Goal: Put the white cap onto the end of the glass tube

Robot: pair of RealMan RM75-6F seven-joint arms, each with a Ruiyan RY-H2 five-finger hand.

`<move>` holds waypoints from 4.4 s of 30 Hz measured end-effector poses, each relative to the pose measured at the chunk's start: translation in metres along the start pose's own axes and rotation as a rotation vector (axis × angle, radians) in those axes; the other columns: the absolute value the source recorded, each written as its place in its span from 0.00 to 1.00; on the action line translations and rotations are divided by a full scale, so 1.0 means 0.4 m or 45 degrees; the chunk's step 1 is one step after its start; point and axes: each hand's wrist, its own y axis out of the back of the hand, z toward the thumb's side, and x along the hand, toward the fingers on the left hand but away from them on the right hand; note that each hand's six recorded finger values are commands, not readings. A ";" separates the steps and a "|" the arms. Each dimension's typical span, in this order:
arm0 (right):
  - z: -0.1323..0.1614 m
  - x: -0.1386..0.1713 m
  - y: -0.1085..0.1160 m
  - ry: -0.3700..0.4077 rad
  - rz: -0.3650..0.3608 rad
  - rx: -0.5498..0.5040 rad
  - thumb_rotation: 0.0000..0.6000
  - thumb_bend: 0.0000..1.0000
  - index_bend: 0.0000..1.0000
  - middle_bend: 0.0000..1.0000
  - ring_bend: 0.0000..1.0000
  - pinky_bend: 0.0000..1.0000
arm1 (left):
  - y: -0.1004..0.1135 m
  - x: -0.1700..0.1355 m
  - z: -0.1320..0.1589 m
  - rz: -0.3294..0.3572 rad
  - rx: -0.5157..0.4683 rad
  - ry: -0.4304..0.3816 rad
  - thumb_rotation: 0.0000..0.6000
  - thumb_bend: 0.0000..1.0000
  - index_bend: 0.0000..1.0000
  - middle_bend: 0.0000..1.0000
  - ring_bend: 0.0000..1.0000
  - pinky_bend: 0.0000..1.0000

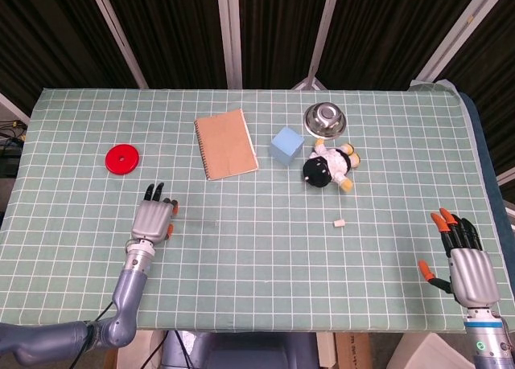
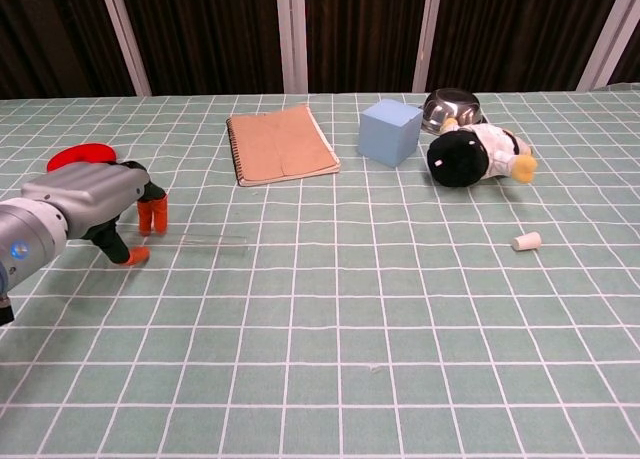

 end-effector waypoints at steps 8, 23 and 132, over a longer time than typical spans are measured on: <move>0.001 0.001 -0.001 -0.001 0.003 -0.011 1.00 0.36 0.00 0.00 0.00 0.00 | -0.005 0.002 0.003 -0.002 -0.008 -0.003 1.00 0.57 0.45 0.45 0.05 0.00; 0.003 0.004 -0.001 -0.001 0.003 -0.015 1.00 0.36 0.00 0.00 0.00 0.00 | 0.024 -0.009 0.014 0.069 -0.065 -0.065 1.00 0.76 0.48 0.47 0.06 0.00; 0.242 -0.357 -0.347 0.288 0.333 0.409 1.00 0.36 0.58 0.24 0.01 0.00 | 0.282 -0.025 -0.047 0.331 -0.214 -0.185 1.00 0.76 0.48 0.47 0.06 0.00</move>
